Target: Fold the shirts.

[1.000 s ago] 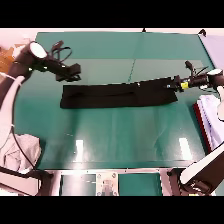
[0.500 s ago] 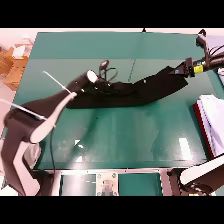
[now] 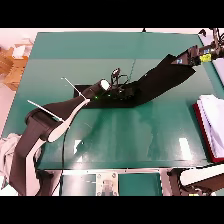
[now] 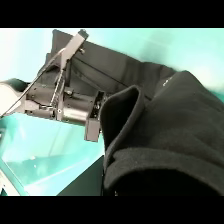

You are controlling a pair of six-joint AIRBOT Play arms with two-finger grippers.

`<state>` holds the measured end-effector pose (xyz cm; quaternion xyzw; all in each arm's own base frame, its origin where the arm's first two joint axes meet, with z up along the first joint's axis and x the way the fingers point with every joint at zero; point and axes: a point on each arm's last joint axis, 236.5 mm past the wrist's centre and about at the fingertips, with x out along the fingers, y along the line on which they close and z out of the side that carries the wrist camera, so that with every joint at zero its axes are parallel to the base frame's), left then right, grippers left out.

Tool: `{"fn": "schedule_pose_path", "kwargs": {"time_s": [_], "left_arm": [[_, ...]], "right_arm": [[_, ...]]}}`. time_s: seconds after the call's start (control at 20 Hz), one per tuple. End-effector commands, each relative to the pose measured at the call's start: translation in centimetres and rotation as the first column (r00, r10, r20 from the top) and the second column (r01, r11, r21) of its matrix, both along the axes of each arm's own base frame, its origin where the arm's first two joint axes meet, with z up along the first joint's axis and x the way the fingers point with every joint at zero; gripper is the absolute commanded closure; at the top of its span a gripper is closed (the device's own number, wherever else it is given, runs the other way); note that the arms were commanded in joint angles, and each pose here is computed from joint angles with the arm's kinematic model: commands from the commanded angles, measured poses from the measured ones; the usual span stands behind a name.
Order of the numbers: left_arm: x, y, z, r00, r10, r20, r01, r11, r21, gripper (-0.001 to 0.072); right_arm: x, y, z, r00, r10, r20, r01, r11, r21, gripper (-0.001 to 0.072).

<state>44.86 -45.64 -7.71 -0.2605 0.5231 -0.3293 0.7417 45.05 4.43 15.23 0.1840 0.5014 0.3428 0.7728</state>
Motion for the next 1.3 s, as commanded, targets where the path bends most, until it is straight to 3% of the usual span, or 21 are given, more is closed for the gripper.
{"fn": "schedule_pose_path", "kwargs": {"time_s": [0.0, 0.25, 0.35, 0.55, 0.8, 0.85, 0.95, 1.05, 1.2, 1.25], "left_arm": [[-1.2, 0.6, 0.6, 0.997, -0.059, -0.053, 0.059, 0.998, -0.009, 0.0677], [-0.4, 12.6, 6.6, 0.962, -0.237, -0.133, 0.250, 0.964, 0.090, 0.0679], [0.2, 20.1, 8.4, 0.964, -0.200, -0.176, 0.238, 0.943, 0.232, 0.0679], [0.8, 33.4, 11.5, 0.987, -0.047, -0.156, 0.119, 0.859, 0.498, 0.0678], [-0.4, 40.9, 13.2, 0.979, 0.068, -0.194, 0.048, 0.844, 0.535, 0.0677], [-0.6, 41.8, 13.2, 0.977, 0.072, -0.201, 0.048, 0.843, 0.535, 0.0678], [-0.4, 43.1, 13.2, 0.975, 0.099, -0.198, 0.023, 0.844, 0.536, 0.0678], [-0.4, 43.9, 13.2, 0.974, 0.116, -0.197, 0.007, 0.845, 0.535, 0.0677], [-0.3, 44.0, 13.2, 0.977, 0.096, -0.189, 0.021, 0.844, 0.536, 0.0678], [-0.3, 44.0, 13.2, 0.977, 0.096, -0.188, 0.021, 0.845, 0.535, 0.0678]], "right_arm": [[-0.2, 0.4, 0.5, 1.000, 0.003, 0.008, -0.003, 1.000, -0.001, 0.0694], [-0.6, 3.7, 1.6, 0.999, 0.044, -0.015, -0.042, 0.997, 0.068, 0.0693], [-1.3, 7.6, 2.0, 0.994, 0.107, -0.023, -0.104, 0.990, 0.096, 0.0693], [-1.6, 19.4, 2.9, 0.979, 0.197, 0.054, -0.203, 0.971, 0.125, 0.0693], [-3.3, 37.0, -1.8, 0.953, 0.267, 0.142, -0.287, 0.946, 0.153, 0.0691], [-3.4, 40.3, -4.2, 0.957, 0.254, 0.142, -0.275, 0.948, 0.159, 0.0632], [-3.4, 46.2, -9.8, 0.968, 0.193, 0.157, -0.218, 0.962, 0.164, 0.0236], [-3.4, 48.2, -13.5, 0.986, 0.138, 0.096, -0.153, 0.973, 0.171, 0.0206], [-1.0, 42.6, -13.0, 0.991, 0.134, 0.005, -0.134, 0.981, 0.142, 0.0326], [0.1, 39.4, -12.0, 0.992, 0.121, -0.037, -0.115, 0.983, 0.141, 0.0324]]}}
